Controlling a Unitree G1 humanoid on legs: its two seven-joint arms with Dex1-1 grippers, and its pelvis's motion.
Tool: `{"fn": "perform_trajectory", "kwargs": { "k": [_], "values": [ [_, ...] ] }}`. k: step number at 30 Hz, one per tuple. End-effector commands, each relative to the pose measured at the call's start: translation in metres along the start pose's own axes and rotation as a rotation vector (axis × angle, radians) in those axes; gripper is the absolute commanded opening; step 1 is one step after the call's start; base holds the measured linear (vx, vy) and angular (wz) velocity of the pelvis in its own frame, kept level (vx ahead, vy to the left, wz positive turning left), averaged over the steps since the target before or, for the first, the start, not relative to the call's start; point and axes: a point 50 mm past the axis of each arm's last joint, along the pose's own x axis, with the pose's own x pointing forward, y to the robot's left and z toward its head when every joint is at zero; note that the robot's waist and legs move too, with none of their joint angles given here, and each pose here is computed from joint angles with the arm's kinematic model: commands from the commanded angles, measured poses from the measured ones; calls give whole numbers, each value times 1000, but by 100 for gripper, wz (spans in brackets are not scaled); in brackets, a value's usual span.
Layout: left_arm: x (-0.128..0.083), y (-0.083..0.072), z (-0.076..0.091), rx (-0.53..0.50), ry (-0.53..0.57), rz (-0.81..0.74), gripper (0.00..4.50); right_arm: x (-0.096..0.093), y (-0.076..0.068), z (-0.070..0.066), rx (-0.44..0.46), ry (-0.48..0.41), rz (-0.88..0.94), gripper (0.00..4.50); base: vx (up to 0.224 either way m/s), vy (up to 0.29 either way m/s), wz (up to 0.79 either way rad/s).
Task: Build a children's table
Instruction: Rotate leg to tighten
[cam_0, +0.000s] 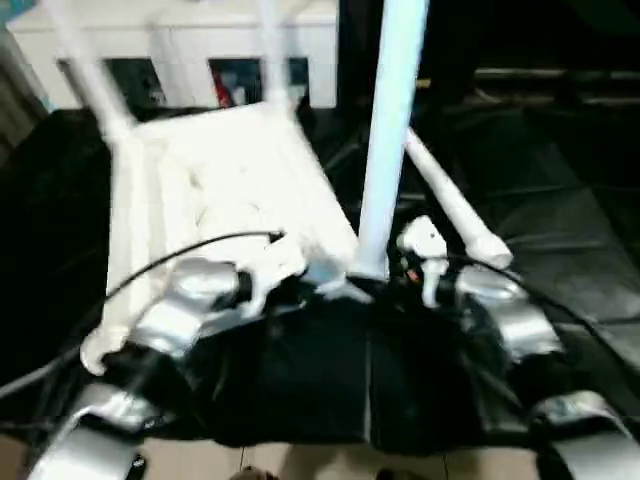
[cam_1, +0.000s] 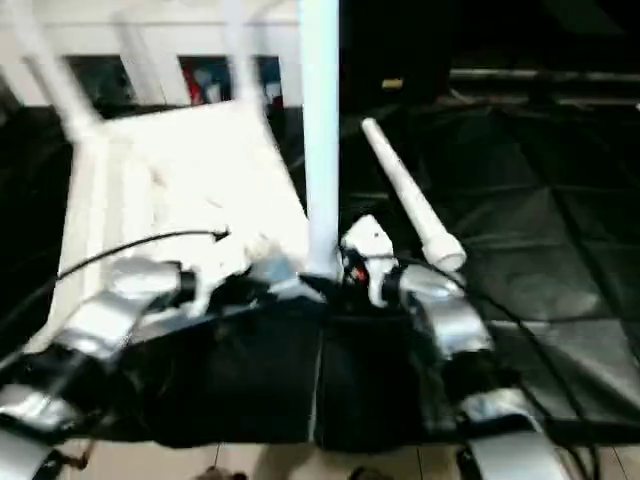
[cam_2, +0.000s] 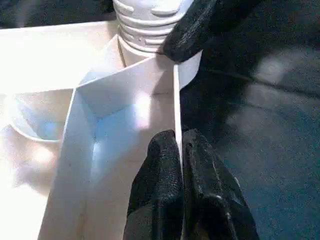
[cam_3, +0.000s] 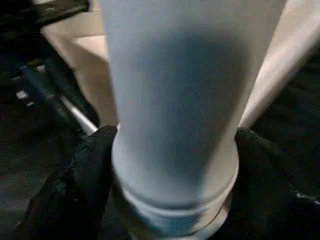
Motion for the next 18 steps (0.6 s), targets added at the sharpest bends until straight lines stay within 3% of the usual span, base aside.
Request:
{"fn": "perform_trajectory", "kwargs": {
  "k": [1, 6, 8, 12, 16, 18],
  "values": [
    [-3, -8, -5, -4, 3, -65, 0, -4, 2, 5, -10, -14, 59, 363, 0, 0, 0],
    [-6, -8, -4, -5, 0, -75, 0, -4, 4, 5, 3, -16, 78, 348, 0, 0, 0],
    [-7, -8, -5, -9, -2, -68, 0, -2, 7, 2, 14, -15, 92, 315, 0, 0, 0],
    [-4, -2, -4, -33, -4, -8, 0, 1, 11, -2, 32, -17, 69, 299, 0, 0, 0],
    [4, 9, -2, -84, 0, 123, 0, 8, 6, -12, 90, 9, -83, 281, 0, 0, 0],
    [17, 16, 3, -123, 1, 214, 0, 18, 2, -21, 164, 25, -248, 276, 0, 0, 0]
  ]
}}
